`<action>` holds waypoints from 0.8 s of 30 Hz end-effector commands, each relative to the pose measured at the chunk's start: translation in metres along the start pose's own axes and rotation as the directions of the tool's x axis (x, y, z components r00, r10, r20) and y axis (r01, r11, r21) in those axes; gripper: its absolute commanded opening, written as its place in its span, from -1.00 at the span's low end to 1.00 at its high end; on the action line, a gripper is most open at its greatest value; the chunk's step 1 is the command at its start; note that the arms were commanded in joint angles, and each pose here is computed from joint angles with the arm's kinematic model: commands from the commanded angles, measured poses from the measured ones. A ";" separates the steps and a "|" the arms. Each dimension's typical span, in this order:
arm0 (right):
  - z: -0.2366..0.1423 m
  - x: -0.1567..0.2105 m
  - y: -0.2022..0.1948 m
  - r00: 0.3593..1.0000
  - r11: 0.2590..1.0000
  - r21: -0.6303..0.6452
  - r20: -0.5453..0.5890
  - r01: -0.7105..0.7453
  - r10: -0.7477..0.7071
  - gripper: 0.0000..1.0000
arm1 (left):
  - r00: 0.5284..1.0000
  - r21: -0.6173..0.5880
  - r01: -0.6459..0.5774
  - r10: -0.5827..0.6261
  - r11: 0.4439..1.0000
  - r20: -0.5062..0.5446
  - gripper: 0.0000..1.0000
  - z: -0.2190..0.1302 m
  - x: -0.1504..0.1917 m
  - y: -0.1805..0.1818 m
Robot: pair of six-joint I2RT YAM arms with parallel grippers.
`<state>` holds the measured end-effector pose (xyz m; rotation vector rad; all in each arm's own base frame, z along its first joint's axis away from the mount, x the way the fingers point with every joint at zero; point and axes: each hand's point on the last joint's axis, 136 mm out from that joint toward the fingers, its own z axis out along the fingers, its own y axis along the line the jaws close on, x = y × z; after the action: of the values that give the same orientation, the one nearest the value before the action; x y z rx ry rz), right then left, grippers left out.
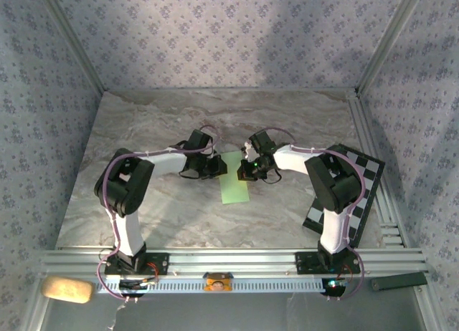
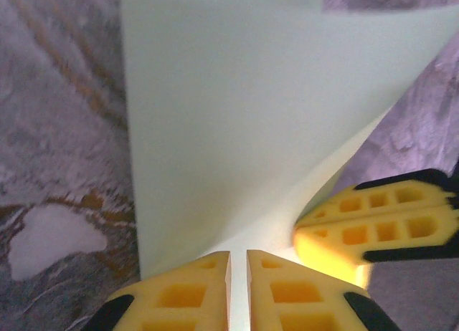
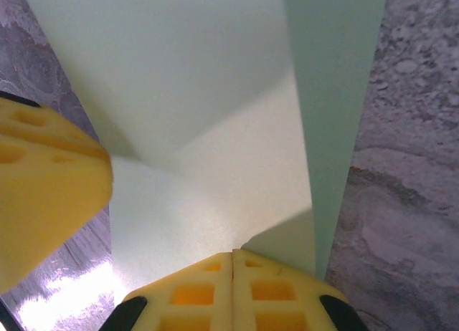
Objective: Fold a paper plane with a square sheet of paper (pick it up from the middle)
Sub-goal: First fold the square sheet of paper in half at the center of the table.
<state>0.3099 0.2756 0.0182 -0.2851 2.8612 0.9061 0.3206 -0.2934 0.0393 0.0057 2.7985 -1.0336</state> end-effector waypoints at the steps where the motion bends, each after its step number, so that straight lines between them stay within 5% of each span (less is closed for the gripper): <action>1: 0.008 0.041 -0.050 0.988 0.980 0.186 -0.127 -0.066 0.091 -1.00 | 1.000 0.004 -0.004 0.004 1.000 -0.003 -0.73 -0.003 -0.005 -0.003; 7: 0.009 0.041 -0.050 0.987 0.980 0.186 -0.128 -0.068 0.093 -1.00 | 0.999 -0.018 0.039 -0.039 0.999 -0.013 -0.82 0.012 -0.006 0.015; 9: 0.010 0.043 -0.050 0.987 0.980 0.186 -0.130 -0.068 0.093 -1.00 | 0.998 -0.036 0.059 -0.060 0.998 -0.026 -1.00 0.016 -0.002 0.025; 14: 0.010 0.046 -0.052 0.986 0.979 0.192 -0.135 -0.068 0.096 -1.00 | 0.994 -0.056 0.096 -0.099 0.994 -0.045 -1.00 0.021 0.007 0.041; 24: 0.009 0.046 -0.055 0.986 0.977 0.200 -0.135 -0.070 0.098 -1.00 | 0.999 0.044 0.041 -0.041 0.998 0.001 -0.95 -0.002 -0.022 0.005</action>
<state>0.3095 0.2746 0.0181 -0.2861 2.8665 0.9013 0.3299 -0.2872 0.0227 -0.0631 2.8252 -1.0746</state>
